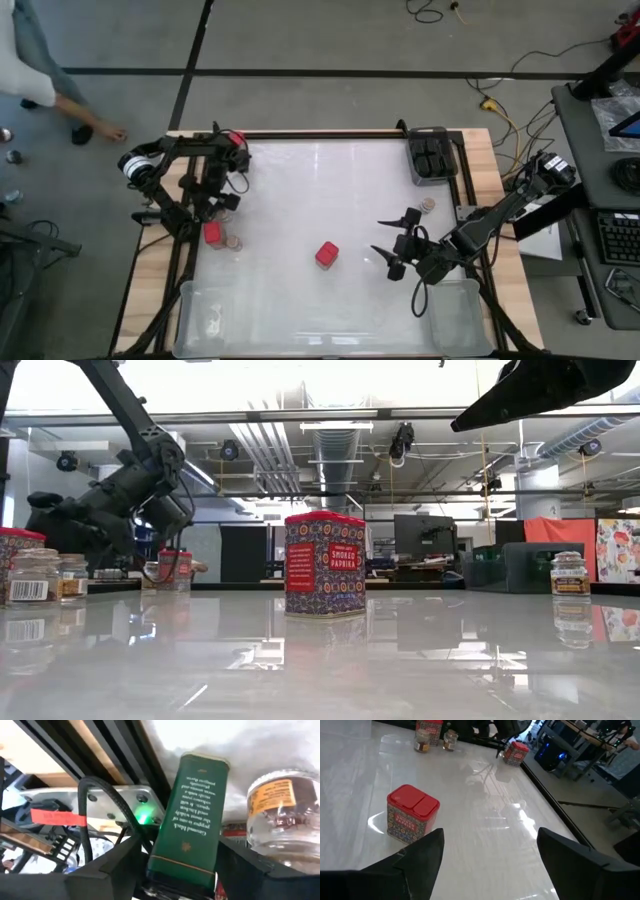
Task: Sort spices by type
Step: Put the green seasoning can into the black bin
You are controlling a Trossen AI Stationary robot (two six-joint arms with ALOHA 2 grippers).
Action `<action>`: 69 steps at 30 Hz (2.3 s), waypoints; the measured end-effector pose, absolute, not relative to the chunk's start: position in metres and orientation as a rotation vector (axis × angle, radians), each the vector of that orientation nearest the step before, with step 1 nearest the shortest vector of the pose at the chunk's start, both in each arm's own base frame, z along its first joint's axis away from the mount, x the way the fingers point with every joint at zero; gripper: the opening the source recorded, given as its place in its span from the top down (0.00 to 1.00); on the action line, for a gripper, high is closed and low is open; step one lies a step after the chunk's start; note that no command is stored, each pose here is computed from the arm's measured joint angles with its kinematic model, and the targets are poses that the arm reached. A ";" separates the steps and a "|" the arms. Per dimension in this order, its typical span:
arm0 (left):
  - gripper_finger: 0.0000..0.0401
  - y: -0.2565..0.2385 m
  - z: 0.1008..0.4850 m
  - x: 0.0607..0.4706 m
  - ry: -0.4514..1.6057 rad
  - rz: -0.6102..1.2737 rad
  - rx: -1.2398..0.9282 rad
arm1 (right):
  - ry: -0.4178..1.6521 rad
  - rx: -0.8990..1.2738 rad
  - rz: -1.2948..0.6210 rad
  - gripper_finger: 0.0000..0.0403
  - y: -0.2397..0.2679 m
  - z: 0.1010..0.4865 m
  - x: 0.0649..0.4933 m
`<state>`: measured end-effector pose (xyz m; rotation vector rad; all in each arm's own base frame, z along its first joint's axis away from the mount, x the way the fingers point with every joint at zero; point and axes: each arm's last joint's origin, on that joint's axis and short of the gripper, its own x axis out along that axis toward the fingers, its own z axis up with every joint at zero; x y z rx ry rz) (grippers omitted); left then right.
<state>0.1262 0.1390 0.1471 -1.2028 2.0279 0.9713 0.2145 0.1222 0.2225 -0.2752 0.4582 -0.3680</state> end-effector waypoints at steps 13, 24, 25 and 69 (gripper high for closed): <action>0.74 0.145 0.166 0.139 1.998 0.941 -1.123 | 0.467 -0.333 -0.354 0.29 0.121 0.224 0.213; 0.72 0.153 0.254 0.211 1.627 0.917 -0.779 | 0.417 -0.322 -0.346 0.30 0.114 0.243 0.204; 0.72 0.151 0.262 0.220 1.579 0.906 -0.734 | 0.419 -0.325 -0.345 0.31 0.114 0.243 0.203; 0.72 0.048 0.227 0.424 1.731 0.205 -0.341 | 0.508 -0.213 -0.338 0.39 0.116 0.235 0.179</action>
